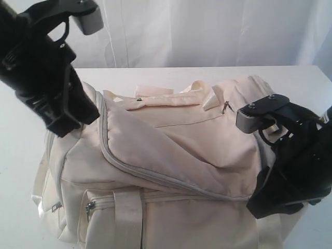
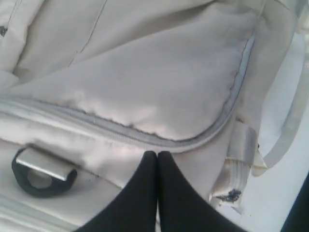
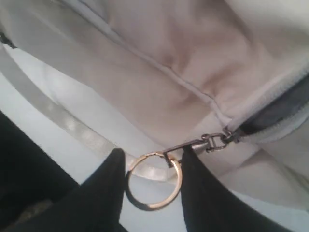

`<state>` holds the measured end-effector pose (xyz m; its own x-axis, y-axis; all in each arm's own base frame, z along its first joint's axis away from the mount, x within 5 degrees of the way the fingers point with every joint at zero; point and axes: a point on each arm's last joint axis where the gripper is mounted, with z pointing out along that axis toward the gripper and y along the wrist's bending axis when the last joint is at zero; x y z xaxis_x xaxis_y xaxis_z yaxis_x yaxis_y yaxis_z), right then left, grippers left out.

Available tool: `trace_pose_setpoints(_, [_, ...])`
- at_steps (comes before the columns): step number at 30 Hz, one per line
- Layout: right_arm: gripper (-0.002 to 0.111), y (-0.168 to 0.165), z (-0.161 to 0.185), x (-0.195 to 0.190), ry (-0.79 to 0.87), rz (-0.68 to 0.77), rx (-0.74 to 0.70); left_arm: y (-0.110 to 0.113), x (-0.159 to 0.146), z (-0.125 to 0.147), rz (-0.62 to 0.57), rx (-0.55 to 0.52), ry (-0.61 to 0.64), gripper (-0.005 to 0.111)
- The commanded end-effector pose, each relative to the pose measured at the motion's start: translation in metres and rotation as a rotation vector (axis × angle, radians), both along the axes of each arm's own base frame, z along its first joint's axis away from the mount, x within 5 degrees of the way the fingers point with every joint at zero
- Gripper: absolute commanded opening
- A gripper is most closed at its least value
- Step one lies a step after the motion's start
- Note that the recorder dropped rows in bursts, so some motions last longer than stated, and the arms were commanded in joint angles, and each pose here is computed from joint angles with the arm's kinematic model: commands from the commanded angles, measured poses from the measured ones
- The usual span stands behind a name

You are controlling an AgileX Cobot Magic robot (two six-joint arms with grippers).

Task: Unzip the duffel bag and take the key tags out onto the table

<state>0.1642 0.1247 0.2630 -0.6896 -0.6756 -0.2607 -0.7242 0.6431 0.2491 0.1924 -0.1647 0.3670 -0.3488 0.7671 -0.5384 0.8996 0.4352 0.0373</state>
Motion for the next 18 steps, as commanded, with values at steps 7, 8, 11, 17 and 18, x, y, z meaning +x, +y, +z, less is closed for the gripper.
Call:
trace_pose_setpoints(7, [0.0, 0.006, 0.001, -0.008, 0.052, 0.031, 0.084, 0.022, -0.04, -0.024, 0.031, -0.061, 0.052, 0.0])
trace_pose_setpoints(8, [0.0, 0.005, 0.0, -0.008, 0.049, 0.033, 0.077, 0.022, -0.042, -0.024, 0.025, -0.077, 0.059, 0.0])
trace_pose_setpoints(11, [0.0, 0.003, -0.001, -0.006, 0.029, 0.04, 0.054, 0.018, -0.047, -0.024, -0.01, -0.138, 0.081, 0.0])
trace_pose_setpoints(17, [0.017, 0.003, 0.0, -0.005, 0.021, 0.041, 0.051, 0.004, -0.056, -0.014, -0.133, -0.313, 0.128, 0.0])
trace_pose_setpoints(18, [0.025, 0.003, 0.0, -0.005, 0.02, 0.038, 0.052, 0.003, -0.057, -0.012, -0.15, -0.335, 0.13, 0.0])
